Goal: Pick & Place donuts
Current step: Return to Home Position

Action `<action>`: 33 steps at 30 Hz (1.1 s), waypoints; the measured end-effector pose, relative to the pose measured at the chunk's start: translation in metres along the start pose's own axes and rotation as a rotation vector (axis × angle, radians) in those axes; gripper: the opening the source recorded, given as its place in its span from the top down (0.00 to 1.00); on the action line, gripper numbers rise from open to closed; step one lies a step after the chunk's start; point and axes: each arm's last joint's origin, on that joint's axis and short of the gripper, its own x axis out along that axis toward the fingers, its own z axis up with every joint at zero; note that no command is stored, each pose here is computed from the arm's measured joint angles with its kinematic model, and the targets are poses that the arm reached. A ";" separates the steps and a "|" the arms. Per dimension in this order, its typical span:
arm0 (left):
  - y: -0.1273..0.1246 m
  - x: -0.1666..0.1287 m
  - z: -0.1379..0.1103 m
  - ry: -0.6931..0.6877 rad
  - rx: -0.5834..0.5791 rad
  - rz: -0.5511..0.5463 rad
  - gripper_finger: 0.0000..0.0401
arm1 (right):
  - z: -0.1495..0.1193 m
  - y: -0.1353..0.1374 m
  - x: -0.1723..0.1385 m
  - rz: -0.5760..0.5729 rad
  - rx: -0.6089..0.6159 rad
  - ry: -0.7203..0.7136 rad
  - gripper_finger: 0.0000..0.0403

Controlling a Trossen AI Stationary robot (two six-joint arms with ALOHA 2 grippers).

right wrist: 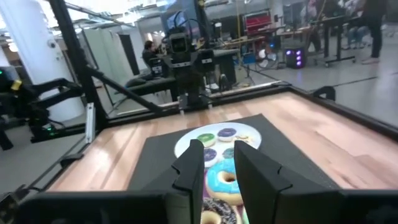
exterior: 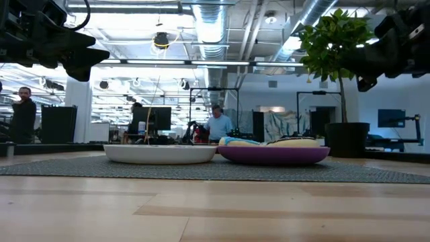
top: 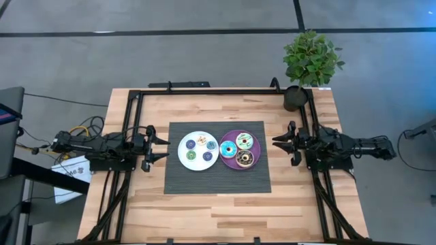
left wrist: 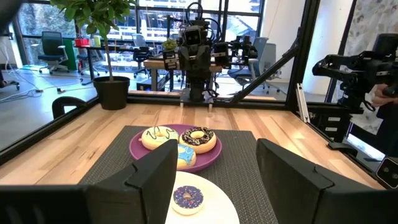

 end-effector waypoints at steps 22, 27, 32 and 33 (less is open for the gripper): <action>0.000 0.000 0.000 0.000 0.000 0.000 0.47 | -0.001 -0.003 0.000 -0.031 -0.017 -0.007 0.82; 0.000 0.000 0.000 0.000 0.000 0.000 0.47 | -0.001 -0.003 0.000 -0.031 -0.017 -0.006 0.82; 0.000 0.000 0.000 0.000 0.000 0.000 0.47 | -0.001 -0.003 0.000 -0.030 -0.017 -0.006 0.82; 0.000 0.000 0.000 0.000 0.000 0.000 0.47 | -0.001 -0.003 0.000 -0.030 -0.017 -0.006 0.82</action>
